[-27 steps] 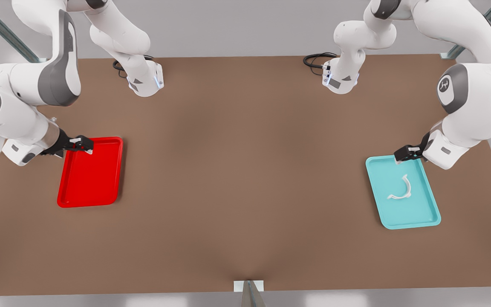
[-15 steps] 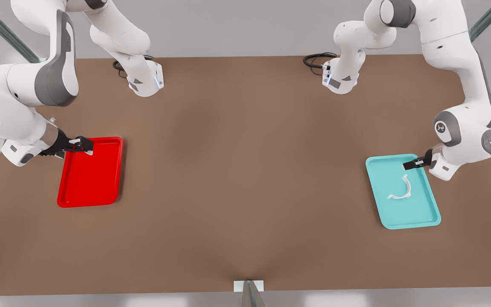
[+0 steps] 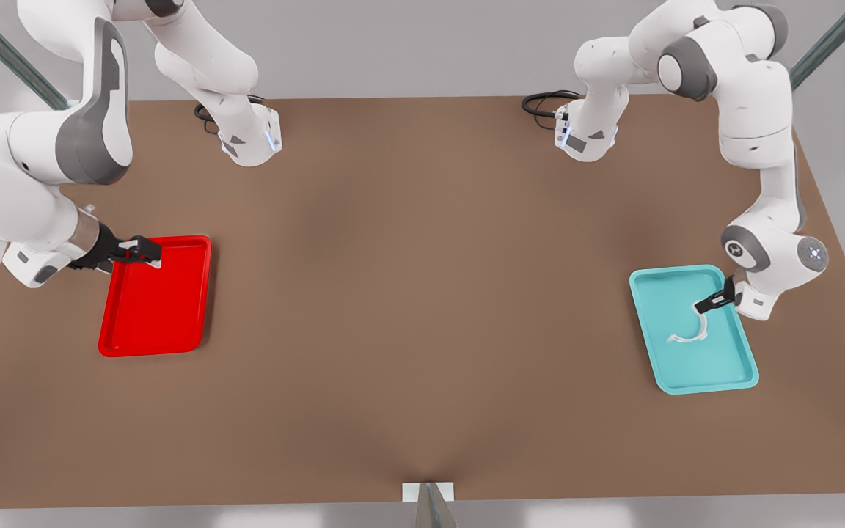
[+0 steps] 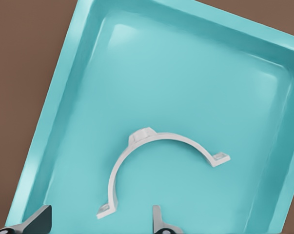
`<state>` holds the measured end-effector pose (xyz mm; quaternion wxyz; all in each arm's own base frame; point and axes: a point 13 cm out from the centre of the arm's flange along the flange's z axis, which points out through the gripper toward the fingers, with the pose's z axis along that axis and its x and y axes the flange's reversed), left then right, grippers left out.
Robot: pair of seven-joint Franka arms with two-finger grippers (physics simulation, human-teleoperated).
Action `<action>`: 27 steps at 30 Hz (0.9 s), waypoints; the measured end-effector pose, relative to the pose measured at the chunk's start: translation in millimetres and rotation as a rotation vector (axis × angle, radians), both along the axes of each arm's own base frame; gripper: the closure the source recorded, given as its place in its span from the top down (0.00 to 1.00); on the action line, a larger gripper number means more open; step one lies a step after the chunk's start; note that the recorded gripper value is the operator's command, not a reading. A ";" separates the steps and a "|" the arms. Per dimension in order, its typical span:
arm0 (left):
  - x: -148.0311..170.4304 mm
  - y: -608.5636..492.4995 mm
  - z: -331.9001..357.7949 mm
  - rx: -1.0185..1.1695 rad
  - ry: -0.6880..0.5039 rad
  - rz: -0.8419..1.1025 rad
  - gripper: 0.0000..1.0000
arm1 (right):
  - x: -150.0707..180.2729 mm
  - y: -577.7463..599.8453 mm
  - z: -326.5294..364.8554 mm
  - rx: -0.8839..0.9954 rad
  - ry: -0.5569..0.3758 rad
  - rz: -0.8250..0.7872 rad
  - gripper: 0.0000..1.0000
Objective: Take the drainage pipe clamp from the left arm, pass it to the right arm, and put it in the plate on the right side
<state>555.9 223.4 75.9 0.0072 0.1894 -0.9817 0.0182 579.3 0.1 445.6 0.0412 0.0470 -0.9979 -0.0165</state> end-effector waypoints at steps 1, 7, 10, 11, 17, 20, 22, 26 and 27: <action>-0.5 0.5 -3.7 0.003 0.001 -0.006 0.96 | 1.0 0.9 -0.2 0.003 -0.003 0.000 1.00; 3.4 -1.5 -18.2 0.002 -0.003 -0.024 0.67 | 7.0 3.5 -2.6 0.019 -0.017 0.000 1.00; 7.8 -0.3 -21.1 0.005 -0.010 -0.031 0.64 | 7.9 5.0 -2.1 0.020 -0.022 0.003 1.00; 8.2 0.5 -23.2 0.006 -0.009 -0.033 0.60 | 7.9 5.5 -2.0 0.021 -0.022 0.004 1.00; 7.2 2.5 -31.1 0.011 -0.006 -0.045 0.38 | 7.4 3.9 -1.8 0.022 -0.021 0.003 1.00; 6.4 2.9 -33.6 0.012 -0.004 -0.051 0.38 | 7.2 3.8 -2.0 0.023 -0.020 0.004 1.00; 5.9 3.0 -35.0 0.013 -0.002 -0.055 0.35 | 7.1 3.9 -2.0 0.023 -0.019 0.005 1.00; 5.7 3.2 -35.7 0.013 -0.002 -0.061 0.26 | 6.7 4.0 -2.2 0.023 -0.018 0.007 1.00; 5.6 3.2 -35.9 0.013 -0.002 -0.062 0.24 | 6.6 3.9 -2.3 0.023 -0.017 0.007 1.00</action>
